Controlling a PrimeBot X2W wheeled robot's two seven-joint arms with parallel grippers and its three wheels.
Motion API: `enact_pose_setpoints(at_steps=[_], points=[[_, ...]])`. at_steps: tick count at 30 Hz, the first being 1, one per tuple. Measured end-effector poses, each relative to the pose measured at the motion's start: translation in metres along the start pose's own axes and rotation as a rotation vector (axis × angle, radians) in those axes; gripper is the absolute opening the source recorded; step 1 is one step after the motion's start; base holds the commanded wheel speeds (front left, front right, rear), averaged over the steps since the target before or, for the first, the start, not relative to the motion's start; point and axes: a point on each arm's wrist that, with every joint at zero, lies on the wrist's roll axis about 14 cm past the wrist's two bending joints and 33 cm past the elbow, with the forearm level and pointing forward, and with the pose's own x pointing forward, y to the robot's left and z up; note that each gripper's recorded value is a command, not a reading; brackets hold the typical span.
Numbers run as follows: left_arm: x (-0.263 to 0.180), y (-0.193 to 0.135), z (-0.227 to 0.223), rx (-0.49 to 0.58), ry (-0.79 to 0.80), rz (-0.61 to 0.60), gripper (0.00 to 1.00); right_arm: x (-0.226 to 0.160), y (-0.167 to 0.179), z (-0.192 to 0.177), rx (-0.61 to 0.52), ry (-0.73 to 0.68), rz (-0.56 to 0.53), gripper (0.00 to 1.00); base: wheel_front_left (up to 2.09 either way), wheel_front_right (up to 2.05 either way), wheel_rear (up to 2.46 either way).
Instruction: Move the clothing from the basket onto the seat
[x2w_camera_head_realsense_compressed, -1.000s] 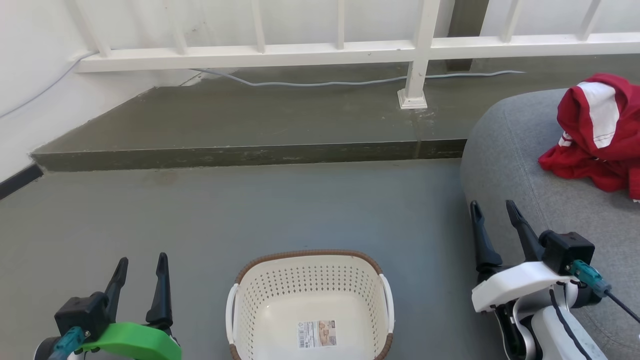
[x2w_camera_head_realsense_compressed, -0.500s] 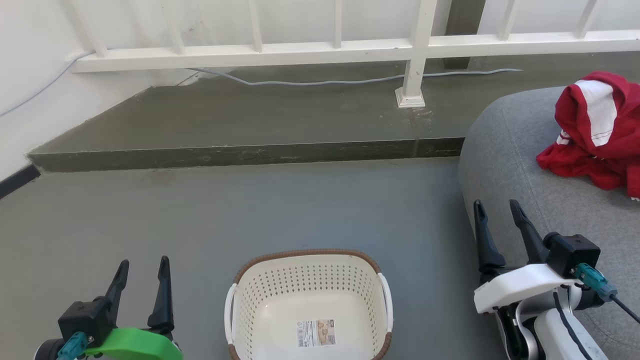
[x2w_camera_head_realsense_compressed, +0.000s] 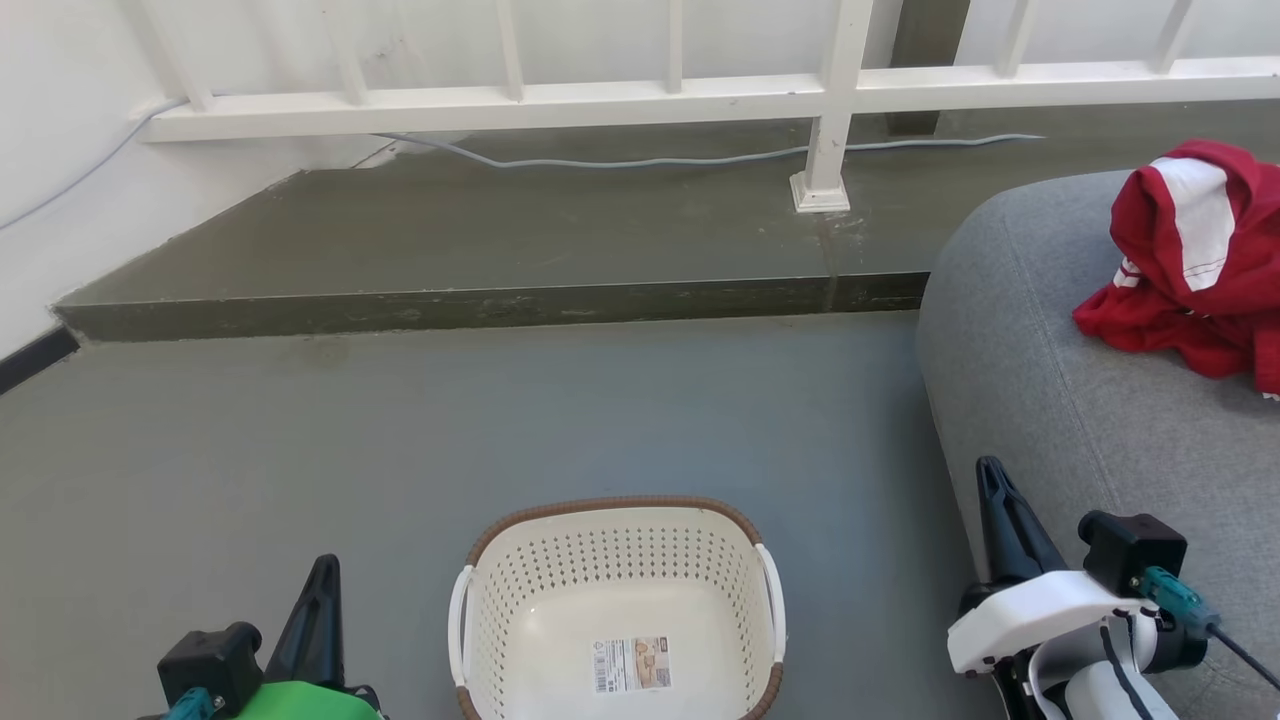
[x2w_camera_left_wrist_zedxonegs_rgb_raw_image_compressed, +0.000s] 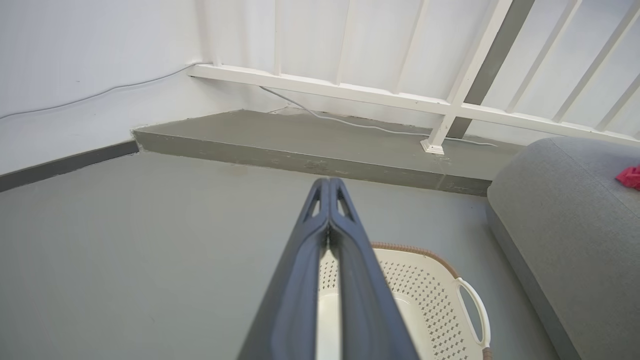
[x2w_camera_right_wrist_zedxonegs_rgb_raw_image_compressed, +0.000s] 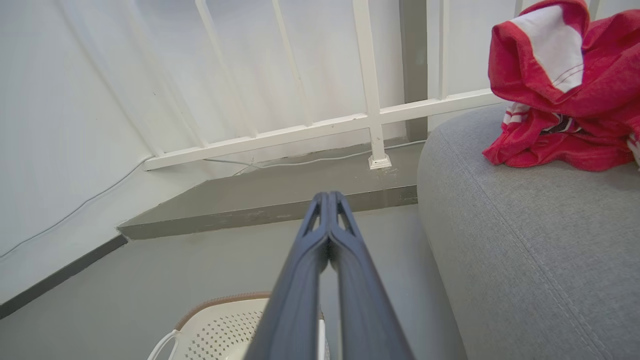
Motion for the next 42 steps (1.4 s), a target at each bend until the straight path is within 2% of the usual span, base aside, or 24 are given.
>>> enact_pose_setpoints(at_steps=[42], points=[[0.009,0.025,-0.009,-0.516,0.084,0.109,0.0,0.007,-0.034,-0.009,0.573,0.083,-0.133,0.0,0.0,0.0,0.0]])
